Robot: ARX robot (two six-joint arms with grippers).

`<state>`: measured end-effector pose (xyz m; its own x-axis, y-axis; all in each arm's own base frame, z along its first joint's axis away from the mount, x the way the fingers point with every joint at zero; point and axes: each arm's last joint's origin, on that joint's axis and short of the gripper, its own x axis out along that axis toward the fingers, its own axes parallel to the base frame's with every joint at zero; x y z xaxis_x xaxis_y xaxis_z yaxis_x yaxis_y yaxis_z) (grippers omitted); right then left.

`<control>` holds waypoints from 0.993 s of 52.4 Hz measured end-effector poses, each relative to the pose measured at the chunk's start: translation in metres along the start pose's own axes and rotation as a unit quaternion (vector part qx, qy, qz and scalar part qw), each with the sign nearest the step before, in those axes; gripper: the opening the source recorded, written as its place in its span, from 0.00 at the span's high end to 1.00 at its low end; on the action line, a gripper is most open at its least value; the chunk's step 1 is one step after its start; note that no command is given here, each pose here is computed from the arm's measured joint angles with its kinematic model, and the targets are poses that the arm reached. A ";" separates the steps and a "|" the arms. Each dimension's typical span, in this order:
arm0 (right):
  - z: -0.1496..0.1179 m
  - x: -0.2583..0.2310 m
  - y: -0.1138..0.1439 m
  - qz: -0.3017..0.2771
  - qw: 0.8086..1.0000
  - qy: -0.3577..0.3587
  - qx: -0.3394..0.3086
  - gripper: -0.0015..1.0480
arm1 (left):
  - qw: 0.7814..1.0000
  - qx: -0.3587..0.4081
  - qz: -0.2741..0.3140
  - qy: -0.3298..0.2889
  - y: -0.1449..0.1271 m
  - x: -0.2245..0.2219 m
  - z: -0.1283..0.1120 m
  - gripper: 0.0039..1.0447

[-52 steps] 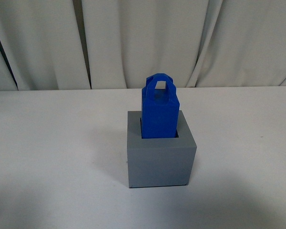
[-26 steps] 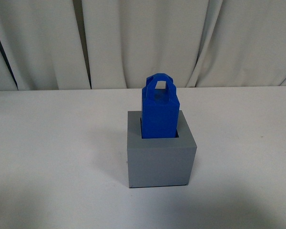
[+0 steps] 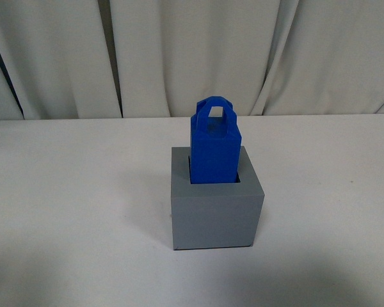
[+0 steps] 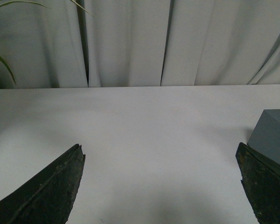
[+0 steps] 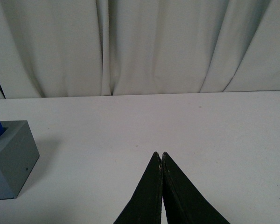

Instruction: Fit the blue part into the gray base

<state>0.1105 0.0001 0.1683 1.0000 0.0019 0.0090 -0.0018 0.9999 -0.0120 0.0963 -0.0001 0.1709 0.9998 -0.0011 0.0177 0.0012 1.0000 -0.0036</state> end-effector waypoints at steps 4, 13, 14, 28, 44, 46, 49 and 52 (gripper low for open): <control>0.000 -0.001 0.000 0.000 1.000 0.000 0.000 0.98 | 1.000 0.000 0.000 0.000 0.000 0.000 0.000 0.06; -0.004 -0.012 0.000 0.001 1.000 0.009 0.000 0.98 | 1.000 0.000 0.000 0.000 0.000 0.000 0.000 0.06; -0.003 -0.012 0.000 0.001 1.000 0.004 0.000 0.98 | 1.000 0.000 0.000 0.000 0.000 0.000 0.000 0.06; -0.003 -0.013 0.000 0.001 1.000 0.003 0.000 0.71 | 1.000 0.000 0.000 0.000 0.000 0.000 0.000 0.06; -0.003 -0.013 0.000 0.001 1.000 0.003 0.000 0.25 | 1.000 0.000 0.000 0.000 0.000 0.000 0.000 0.06; -0.003 -0.013 0.000 0.001 1.000 0.003 0.000 0.20 | 1.000 0.000 0.000 0.000 0.000 0.000 0.000 0.06; -0.003 -0.013 0.000 0.001 1.000 0.003 0.000 0.11 | 1.000 0.000 0.000 0.000 0.000 0.000 0.000 0.06; -0.003 -0.013 0.000 0.001 1.000 0.003 0.000 0.05 | 1.000 0.000 0.000 0.000 0.000 0.000 0.000 0.06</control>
<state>0.0976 0.0001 0.1654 1.0000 0.0031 0.0036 -0.0030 0.9999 -0.0113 0.0963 -0.0001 0.1709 0.9998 -0.0011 0.0177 0.0012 1.0000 -0.0040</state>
